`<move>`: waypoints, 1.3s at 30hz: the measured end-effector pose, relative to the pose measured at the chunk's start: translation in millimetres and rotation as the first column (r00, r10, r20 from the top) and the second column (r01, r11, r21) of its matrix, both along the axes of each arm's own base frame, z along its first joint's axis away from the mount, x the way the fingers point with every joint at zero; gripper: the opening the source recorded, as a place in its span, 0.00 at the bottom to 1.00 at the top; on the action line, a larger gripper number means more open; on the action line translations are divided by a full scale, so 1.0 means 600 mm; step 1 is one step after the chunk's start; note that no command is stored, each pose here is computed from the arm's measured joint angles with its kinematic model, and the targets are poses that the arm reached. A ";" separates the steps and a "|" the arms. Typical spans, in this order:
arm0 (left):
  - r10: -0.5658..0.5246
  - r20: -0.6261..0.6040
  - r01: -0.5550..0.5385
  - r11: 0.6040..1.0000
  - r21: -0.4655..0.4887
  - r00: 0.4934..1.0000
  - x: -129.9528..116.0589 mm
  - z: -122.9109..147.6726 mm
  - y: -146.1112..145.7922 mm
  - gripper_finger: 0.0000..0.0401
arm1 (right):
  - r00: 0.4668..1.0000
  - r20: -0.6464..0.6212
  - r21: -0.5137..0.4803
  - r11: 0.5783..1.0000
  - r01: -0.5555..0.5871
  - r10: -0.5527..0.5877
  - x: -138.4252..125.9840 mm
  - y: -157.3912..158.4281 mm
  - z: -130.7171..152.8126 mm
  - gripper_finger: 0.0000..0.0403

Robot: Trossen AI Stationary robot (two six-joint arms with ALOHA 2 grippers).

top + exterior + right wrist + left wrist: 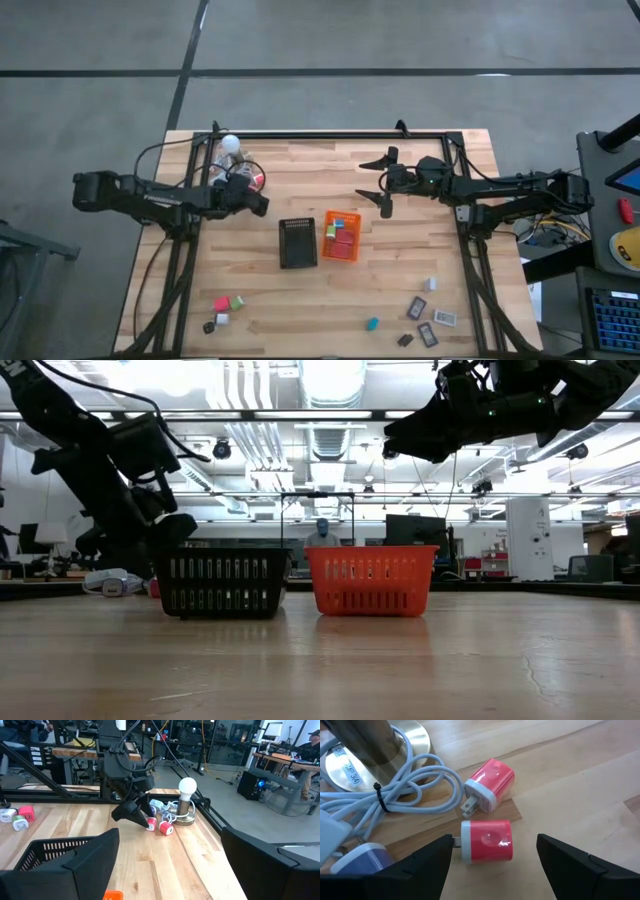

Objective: Pick & Place Office items
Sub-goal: Put the bottom light pink charger adapter into the orange bin

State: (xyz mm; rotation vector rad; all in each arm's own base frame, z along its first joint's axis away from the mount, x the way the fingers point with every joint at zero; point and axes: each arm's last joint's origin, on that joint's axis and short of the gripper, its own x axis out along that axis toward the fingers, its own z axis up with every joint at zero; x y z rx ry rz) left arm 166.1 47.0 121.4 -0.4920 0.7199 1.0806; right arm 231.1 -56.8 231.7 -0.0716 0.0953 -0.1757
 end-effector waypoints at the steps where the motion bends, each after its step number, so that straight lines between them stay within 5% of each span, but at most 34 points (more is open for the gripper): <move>1: -0.002 0.001 0.002 1.000 -0.001 1.000 0.000 0.000 0.000 0.73 | 1.000 0.001 0.000 1.000 0.000 0.000 0.000 0.000 0.000 0.87; 17: -0.022 -0.001 0.022 0.999 -0.039 1.000 -0.001 -0.001 0.005 0.70 | 1.000 0.001 0.000 1.000 -0.001 0.001 0.000 0.000 0.000 0.86; 39: -0.050 0.001 0.050 0.998 -0.040 0.999 0.002 -0.001 0.005 0.48 | 1.000 0.001 0.000 1.000 0.000 0.000 0.000 0.000 0.000 0.87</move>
